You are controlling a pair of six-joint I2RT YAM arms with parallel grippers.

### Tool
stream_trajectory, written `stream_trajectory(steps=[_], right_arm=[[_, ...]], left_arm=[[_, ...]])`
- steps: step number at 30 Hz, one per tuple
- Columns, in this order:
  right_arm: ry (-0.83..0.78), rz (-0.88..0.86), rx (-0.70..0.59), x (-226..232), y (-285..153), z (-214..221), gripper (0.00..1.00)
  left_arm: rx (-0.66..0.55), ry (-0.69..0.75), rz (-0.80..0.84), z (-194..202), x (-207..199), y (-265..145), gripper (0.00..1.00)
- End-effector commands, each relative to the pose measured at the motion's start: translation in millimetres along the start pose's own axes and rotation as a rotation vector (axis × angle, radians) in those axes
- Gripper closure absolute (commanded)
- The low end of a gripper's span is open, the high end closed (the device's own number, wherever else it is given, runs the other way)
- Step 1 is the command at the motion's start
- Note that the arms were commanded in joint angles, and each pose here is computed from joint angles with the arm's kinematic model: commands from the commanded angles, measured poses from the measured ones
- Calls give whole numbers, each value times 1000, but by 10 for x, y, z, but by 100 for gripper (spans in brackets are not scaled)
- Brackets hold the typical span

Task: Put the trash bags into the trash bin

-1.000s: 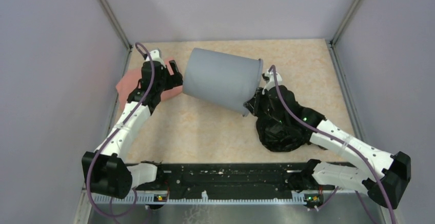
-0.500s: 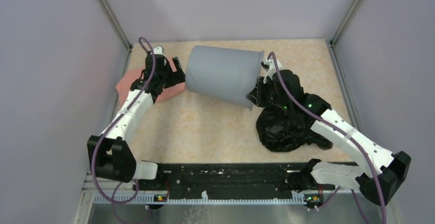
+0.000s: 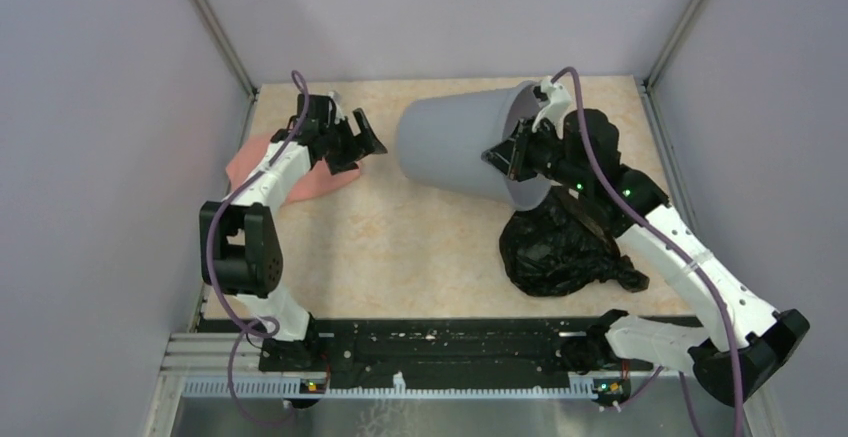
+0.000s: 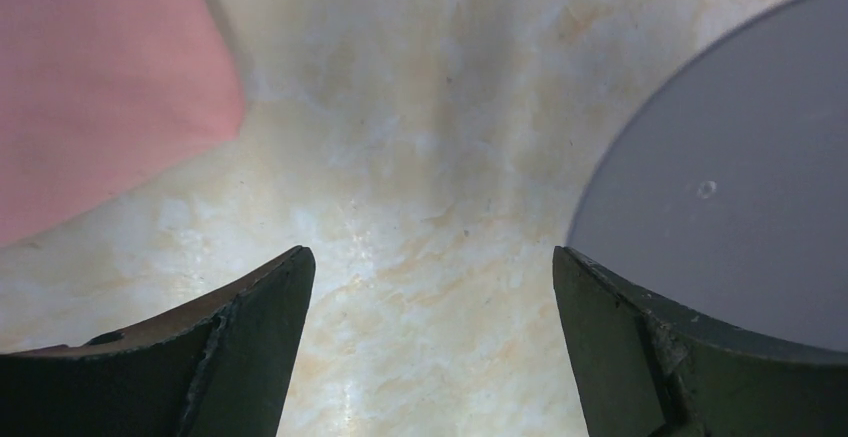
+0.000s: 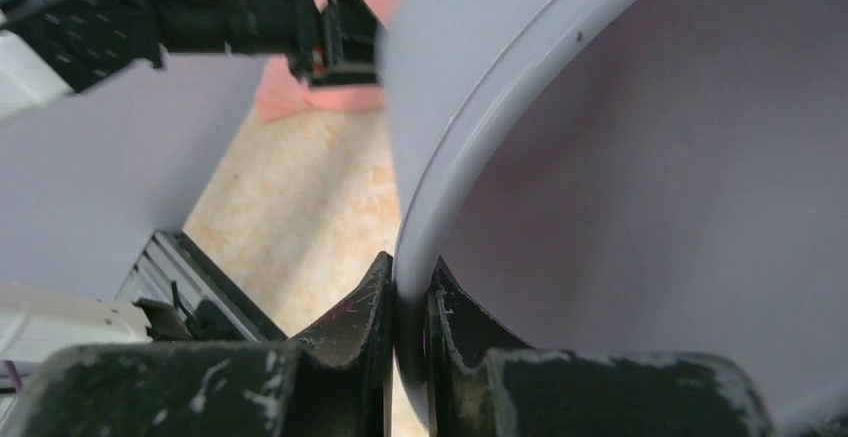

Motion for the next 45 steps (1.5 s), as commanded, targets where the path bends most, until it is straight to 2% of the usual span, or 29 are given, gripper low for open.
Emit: stream_trajectory(steps=[1,10,20,26,33,41,45], right_arm=[[-36,1,-214,119,-229,-713,100],[-36,130,-68,-118,72,-877,100],[-149,385,125,-373,895,-949,100],[-199,433,143,-168,1258,-1036,100],[-186,394,193,-115,1620,-770,100],[-201,303,203,24,1751,-692,75],[-214,275,204,37,1807,-667,66]], left_arm=[[76,-81,146,-71,-173,-5,5],[93,-46,155,-21,-239,-119,5],[139,98,144,581,-451,-525,5],[160,176,191,942,-502,-853,4],[171,236,208,1073,-561,-1124,4],[126,238,206,1101,-521,-1226,2],[127,244,206,1133,-489,-1245,2]])
Point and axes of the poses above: each gripper's point midway between its finger pads, its own y axis out along the fingers, its own x axis along the line the jaws close on, z = x × y, the point moved 5 cm from there along -y, back along the fingers, and after that the axes turned 5 degrees about -y, right-handed, at the moved point
